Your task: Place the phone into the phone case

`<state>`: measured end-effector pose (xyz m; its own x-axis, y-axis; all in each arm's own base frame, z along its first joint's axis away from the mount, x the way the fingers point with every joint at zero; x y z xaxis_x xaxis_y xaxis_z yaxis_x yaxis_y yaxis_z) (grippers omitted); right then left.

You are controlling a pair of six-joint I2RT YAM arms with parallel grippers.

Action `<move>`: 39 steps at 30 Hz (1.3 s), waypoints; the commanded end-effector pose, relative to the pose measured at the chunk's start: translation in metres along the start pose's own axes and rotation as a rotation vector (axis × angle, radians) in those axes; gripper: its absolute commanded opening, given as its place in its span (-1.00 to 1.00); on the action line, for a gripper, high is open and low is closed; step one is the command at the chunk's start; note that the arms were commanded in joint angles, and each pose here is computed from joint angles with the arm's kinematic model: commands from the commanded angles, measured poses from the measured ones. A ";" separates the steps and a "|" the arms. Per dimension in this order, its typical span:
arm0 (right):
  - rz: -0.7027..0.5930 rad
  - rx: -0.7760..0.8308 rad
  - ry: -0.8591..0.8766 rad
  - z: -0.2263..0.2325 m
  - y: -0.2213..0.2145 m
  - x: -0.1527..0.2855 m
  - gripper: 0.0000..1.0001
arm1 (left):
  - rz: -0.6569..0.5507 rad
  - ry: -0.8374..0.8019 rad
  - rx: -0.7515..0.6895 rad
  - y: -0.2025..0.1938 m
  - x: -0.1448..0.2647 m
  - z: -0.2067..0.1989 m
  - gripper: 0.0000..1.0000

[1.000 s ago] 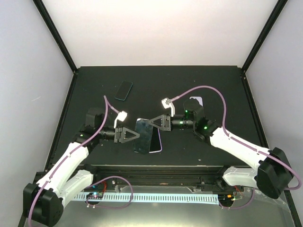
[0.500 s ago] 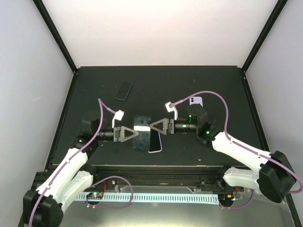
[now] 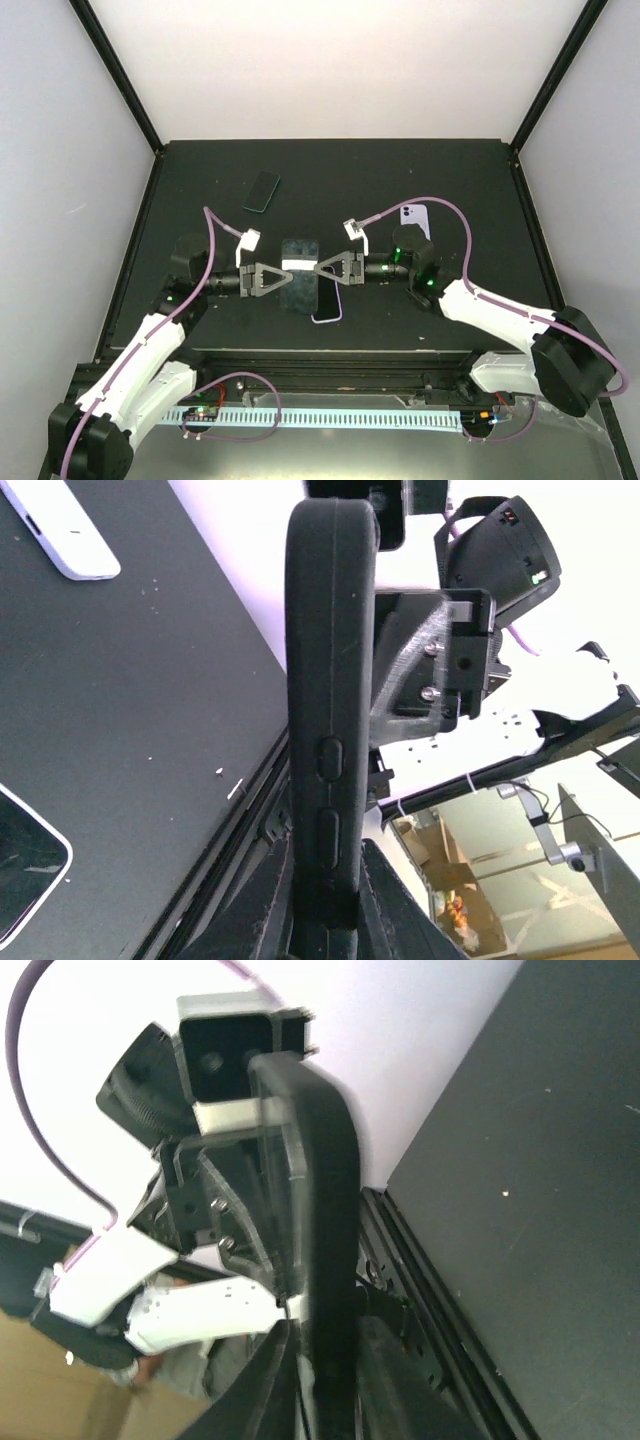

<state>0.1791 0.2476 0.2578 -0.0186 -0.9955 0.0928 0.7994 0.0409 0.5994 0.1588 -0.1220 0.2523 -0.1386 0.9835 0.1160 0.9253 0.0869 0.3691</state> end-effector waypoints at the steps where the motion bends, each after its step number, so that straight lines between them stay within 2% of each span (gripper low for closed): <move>1: -0.043 0.073 0.025 0.012 0.005 0.004 -0.79 | -0.031 0.012 -0.050 0.008 0.000 -0.004 -0.97; 4: -0.051 0.101 -0.012 0.012 0.007 0.005 -0.97 | -0.042 0.056 -0.043 0.010 -0.001 -0.001 -0.97; 7: -0.052 0.112 -0.033 0.011 0.008 0.005 -0.98 | -0.041 0.087 -0.030 0.010 -0.001 0.002 -0.97; 15: -0.037 0.100 -0.020 0.006 0.003 0.003 -0.98 | -0.057 0.046 -0.042 0.011 0.000 -0.004 -0.97; 17: -0.031 0.104 0.006 0.009 0.003 0.003 -0.81 | -0.039 0.007 -0.052 0.008 0.000 -0.007 -0.97; 18: -0.036 0.102 0.008 0.010 0.004 0.004 -0.62 | -0.027 -0.012 -0.056 0.007 0.000 -0.008 -0.97; 22: -0.055 0.092 0.017 0.014 0.011 0.002 -0.33 | -0.005 -0.054 -0.076 0.005 0.000 -0.015 -0.97; 24: -0.047 0.072 0.029 0.012 0.012 -0.001 -0.29 | -0.008 -0.061 -0.085 0.003 0.001 -0.017 -0.97; 31: -0.035 0.032 0.065 0.006 0.012 -0.008 -0.32 | -0.010 -0.068 -0.086 0.003 -0.002 -0.017 -0.97; 32: -0.033 0.034 0.070 0.007 0.012 -0.008 -0.37 | -0.011 -0.067 -0.085 0.003 -0.002 -0.016 -0.97; 36: -0.026 0.055 0.042 0.006 0.013 -0.008 -0.91 | -0.017 -0.043 -0.069 0.004 -0.003 -0.012 -0.92; 39: -0.012 0.062 -0.020 -0.002 0.014 -0.008 -0.98 | -0.047 0.022 -0.058 0.006 -0.002 -0.009 -0.60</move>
<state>0.1868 0.2542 0.2582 -0.0205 -0.9972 0.0714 0.7871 0.0280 0.6162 0.1586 -0.1252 0.2532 -0.1444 0.9844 0.1007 0.9236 0.0975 0.3708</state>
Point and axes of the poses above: each gripper's point midway between its finger pads, its own x axis back along the fingers, its own z axis along the line the jaws close on, y = z × x, the point moved 9 cm from there along x, back along the fingers, and after that the axes turned 9 degrees about x, right-handed, at the moved point
